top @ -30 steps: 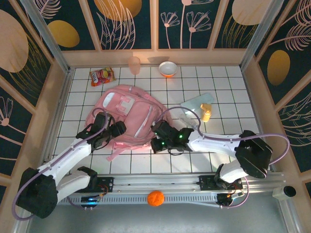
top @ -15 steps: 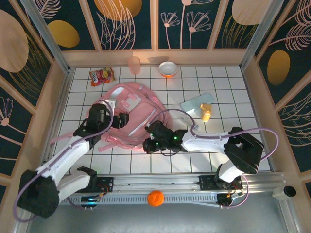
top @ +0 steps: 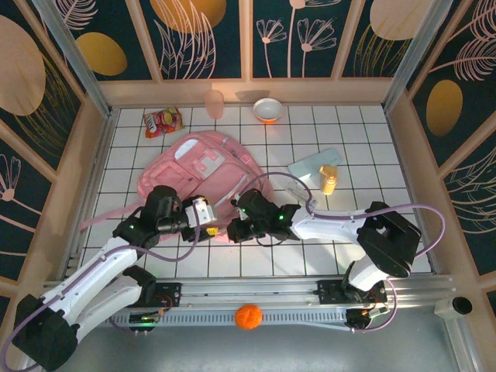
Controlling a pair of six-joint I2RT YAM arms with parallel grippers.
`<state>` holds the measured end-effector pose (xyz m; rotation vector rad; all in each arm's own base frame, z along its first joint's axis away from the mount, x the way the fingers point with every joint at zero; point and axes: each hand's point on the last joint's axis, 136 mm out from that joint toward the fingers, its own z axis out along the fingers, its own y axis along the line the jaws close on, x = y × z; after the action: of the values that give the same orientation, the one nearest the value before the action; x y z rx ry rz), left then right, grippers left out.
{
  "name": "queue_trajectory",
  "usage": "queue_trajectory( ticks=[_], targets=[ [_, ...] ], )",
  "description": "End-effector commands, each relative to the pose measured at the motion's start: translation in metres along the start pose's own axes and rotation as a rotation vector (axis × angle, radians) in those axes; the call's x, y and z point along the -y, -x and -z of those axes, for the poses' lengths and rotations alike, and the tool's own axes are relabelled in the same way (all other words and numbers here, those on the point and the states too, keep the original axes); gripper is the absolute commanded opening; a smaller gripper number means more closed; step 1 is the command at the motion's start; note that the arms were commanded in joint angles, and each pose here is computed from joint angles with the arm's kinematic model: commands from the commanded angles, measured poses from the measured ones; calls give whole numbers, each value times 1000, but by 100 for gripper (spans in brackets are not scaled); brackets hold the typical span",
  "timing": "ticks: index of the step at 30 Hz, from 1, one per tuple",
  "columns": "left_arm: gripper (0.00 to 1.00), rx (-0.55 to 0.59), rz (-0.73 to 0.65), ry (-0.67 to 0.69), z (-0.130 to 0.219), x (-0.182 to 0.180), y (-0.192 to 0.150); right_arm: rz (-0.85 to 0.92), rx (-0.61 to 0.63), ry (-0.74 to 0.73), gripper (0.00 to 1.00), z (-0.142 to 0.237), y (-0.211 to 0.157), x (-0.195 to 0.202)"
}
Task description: Pack the student bag
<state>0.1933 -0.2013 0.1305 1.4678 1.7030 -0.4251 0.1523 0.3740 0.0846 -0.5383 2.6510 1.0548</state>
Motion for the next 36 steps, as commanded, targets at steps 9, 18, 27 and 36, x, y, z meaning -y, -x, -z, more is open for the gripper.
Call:
queue_trajectory(
  ticks=[9, 18, 27, 36],
  targets=[
    [53, -58, -76, -43, -42, 14, -8, 27, 78, 105, 0, 12, 25, -31],
    [0, -175, -70, 70, -35, -3, -28, 9, 74, -51, 0, 34, 16, 21],
    [0, -202, -73, 82, -23, -4, -28, 13, 56, -254, 0, 68, 18, 91],
    [51, -33, 29, -35, -24, 6, 21, 82, 85, -113, 0, 52, 31, 49]
  ],
)
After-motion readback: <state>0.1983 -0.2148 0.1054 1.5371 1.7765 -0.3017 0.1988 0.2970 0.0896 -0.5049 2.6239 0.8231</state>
